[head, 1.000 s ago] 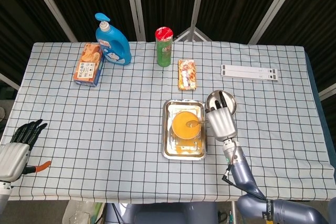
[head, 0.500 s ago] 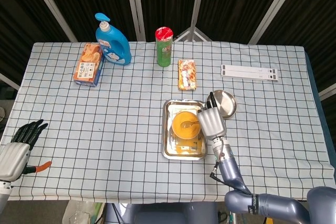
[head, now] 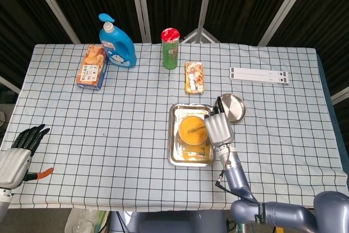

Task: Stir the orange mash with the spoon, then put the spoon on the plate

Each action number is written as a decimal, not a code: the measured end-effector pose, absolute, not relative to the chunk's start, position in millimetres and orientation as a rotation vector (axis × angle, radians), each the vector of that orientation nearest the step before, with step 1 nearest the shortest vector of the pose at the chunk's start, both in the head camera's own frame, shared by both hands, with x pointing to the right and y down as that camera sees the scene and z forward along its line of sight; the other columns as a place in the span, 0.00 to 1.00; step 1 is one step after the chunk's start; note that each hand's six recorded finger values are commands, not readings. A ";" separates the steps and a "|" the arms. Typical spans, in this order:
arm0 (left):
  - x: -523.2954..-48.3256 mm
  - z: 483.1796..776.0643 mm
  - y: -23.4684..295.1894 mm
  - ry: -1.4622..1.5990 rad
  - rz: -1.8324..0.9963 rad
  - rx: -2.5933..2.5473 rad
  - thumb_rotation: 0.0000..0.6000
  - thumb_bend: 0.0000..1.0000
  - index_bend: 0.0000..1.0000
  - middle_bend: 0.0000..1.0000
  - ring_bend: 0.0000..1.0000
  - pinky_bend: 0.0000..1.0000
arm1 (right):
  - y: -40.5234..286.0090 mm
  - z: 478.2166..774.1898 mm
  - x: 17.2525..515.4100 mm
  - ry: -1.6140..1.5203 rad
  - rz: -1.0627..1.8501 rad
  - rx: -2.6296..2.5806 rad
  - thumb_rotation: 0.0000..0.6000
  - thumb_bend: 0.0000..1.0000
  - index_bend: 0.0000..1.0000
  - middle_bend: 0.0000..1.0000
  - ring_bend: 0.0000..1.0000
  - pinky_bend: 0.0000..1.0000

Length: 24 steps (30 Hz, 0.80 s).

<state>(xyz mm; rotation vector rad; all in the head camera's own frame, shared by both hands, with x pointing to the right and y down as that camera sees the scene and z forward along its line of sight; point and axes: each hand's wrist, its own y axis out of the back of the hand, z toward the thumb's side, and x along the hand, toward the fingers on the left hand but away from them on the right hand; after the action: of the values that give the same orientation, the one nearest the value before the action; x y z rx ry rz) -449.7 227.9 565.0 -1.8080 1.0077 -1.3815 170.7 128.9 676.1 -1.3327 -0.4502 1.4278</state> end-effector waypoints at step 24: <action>-449.3 565.2 228.2 1.006 -1.387 -1.790 1.00 0.00 0.00 0.00 0.00 0.00 | 138.4 665.9 191.8 -0.452 1.463 -1.337 1.00 0.62 0.38 0.44 0.28 0.00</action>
<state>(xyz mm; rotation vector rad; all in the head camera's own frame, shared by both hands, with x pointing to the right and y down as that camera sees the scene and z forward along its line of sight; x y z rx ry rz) -449.3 228.2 565.2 -1.7899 1.0060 -1.3873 191.8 138.4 665.9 -1.3375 -0.4519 1.4634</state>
